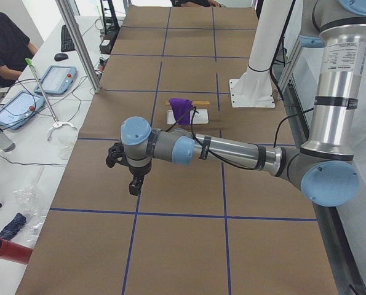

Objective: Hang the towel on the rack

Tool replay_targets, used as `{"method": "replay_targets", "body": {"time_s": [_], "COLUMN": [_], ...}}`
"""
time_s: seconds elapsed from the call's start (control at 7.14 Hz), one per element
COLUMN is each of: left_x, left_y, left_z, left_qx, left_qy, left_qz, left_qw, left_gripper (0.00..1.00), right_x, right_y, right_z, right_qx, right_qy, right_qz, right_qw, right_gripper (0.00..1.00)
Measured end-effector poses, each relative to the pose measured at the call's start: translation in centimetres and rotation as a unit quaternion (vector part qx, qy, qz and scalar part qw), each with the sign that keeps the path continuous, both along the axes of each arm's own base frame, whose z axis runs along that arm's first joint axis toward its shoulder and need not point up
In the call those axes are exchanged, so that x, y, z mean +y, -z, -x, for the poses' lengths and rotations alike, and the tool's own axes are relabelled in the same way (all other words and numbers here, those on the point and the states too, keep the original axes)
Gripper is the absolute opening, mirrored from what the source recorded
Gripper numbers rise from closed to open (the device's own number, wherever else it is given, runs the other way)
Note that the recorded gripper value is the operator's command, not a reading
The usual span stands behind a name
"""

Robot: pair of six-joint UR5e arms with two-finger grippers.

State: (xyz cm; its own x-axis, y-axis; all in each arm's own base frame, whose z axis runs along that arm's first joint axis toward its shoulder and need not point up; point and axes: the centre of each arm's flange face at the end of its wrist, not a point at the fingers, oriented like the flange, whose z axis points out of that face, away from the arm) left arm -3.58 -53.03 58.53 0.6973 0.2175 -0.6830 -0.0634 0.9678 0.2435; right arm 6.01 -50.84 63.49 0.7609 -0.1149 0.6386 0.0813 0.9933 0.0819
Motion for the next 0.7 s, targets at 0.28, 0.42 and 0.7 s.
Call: {"method": "replay_targets", "body": {"time_s": [0.28,0.42,0.7], "left_x": [0.2,0.2,0.1], "left_y": [-1.3,-0.9,0.3], "left_z": [0.0,0.0,0.1], "left_qx": [0.001,0.001,0.0], "left_qy": [0.002,0.002,0.002], "left_qz": [-0.022,-0.027,-0.037], "left_qw": [0.9998,0.9996,0.9993], "left_gripper": [1.0,1.0,1.0], "right_x": [0.0,-0.1,-0.2], "right_y": [0.9,1.2,1.6], "right_z": [0.0,0.2,0.7], "right_qx": [-0.002,-0.004,-0.011], "right_qy": [-0.001,0.0,0.004], "right_qz": [-0.011,-0.014,-0.016], "right_qw": [0.9999,0.9999,0.9998], "right_gripper": [1.0,1.0,1.0]}}
